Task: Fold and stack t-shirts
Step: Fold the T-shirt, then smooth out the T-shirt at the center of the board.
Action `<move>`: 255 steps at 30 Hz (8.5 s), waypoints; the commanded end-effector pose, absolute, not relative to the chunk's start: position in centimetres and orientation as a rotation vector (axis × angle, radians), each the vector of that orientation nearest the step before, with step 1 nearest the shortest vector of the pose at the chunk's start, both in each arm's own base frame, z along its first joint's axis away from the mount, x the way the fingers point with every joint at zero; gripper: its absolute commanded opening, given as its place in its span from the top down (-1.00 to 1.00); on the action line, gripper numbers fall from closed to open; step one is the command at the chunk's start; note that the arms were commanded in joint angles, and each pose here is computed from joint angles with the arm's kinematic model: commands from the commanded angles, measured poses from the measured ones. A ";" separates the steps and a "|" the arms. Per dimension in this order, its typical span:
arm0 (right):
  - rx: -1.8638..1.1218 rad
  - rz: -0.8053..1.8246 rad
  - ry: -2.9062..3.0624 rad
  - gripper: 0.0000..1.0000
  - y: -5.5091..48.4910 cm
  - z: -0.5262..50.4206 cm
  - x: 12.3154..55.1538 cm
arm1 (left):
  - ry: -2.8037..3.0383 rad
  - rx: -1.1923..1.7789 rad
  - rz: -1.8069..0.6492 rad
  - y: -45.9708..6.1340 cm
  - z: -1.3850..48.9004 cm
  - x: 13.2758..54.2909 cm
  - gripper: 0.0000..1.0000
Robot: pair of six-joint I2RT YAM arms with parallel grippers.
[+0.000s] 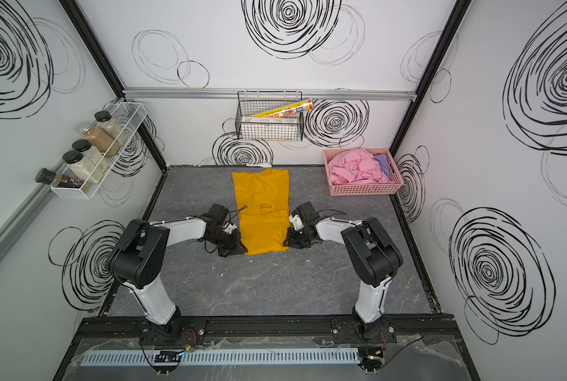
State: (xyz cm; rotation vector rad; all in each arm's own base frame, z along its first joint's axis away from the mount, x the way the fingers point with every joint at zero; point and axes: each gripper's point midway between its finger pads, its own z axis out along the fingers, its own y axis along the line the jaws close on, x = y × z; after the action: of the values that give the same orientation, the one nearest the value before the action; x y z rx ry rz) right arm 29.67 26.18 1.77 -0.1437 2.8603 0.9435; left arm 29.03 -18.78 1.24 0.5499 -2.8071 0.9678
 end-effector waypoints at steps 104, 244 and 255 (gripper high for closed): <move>-0.201 0.789 2.656 0.29 29.8 11.4 51.3 | -3.271 0.736 1.026 -13.0 8.0 52.8 -0.25; -0.208 0.243 2.571 -1.00 22.7 14.8 46.5 | -3.084 0.120 1.687 -28.4 15.0 51.1 -0.12; -0.105 0.035 2.507 -1.00 18.2 16.8 44.7 | -3.559 -0.077 0.776 -30.1 7.9 52.0 0.49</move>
State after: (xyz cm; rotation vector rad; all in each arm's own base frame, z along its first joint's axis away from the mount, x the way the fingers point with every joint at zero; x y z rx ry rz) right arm 44.84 19.58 13.01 -0.1607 2.6029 0.0855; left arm 50.55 -33.55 9.46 -0.0631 -3.3468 1.1891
